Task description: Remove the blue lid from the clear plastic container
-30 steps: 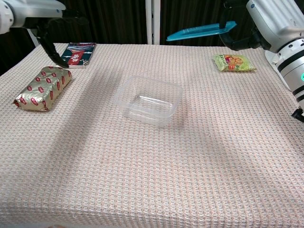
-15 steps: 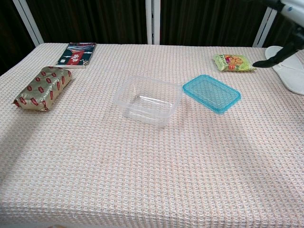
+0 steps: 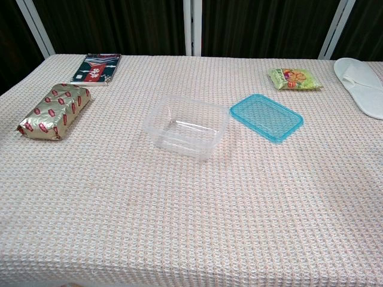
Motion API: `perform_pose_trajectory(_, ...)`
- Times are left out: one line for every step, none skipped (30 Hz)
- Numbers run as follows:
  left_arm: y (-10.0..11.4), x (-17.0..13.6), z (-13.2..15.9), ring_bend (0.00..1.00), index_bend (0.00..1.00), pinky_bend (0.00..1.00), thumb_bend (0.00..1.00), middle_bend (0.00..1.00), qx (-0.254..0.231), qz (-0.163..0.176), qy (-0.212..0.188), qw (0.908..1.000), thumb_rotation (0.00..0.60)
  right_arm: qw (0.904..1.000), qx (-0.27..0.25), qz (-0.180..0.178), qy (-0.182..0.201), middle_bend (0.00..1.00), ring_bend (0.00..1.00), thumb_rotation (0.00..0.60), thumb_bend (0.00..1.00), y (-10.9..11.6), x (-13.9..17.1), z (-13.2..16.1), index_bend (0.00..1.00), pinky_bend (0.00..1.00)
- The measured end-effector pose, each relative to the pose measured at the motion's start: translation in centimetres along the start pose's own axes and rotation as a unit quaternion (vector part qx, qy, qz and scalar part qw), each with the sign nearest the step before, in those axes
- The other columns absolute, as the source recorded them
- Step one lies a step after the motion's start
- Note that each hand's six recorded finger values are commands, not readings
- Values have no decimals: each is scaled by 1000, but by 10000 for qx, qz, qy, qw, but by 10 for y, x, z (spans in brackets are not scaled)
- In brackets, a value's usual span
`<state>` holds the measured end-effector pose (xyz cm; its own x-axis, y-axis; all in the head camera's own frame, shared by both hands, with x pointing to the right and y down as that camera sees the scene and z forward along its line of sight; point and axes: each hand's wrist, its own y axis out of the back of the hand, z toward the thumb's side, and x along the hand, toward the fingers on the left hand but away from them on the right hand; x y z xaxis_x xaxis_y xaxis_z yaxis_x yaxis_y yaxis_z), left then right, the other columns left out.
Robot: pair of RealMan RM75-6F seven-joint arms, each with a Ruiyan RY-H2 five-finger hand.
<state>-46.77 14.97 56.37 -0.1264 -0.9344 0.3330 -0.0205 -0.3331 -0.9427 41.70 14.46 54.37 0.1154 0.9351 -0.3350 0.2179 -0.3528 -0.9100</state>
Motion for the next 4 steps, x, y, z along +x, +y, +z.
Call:
perform_pose_trajectory(-1, -8, -4, 0, 124, 7, 0, 104, -24, -15, 46, 10000, 600, 10000, -7, -37, -19, 2, 0, 600, 97, 1, 7, -1, 41, 0)
perform_pose_trajectory(-2, -17, -7, 0, 124, 6, 0, 103, -50, -22, 95, 9999, 600, 10000, -18, -71, -32, 3, 0, 600, 97, 1, 13, -2, 41, 0)
perform_pose_trajectory(-3, -24, -10, 0, 124, 6, 0, 103, -66, -16, 130, 9999, 600, 9999, -42, -101, -46, 3, 0, 600, 97, 1, 22, -3, 40, 0)
perform_pose_trajectory(-4, -30, -11, 0, 124, 5, 0, 103, -83, -2, 159, 9998, 600, 9999, -68, -110, -53, 3, 0, 600, 97, -1, 28, -3, 40, 0)
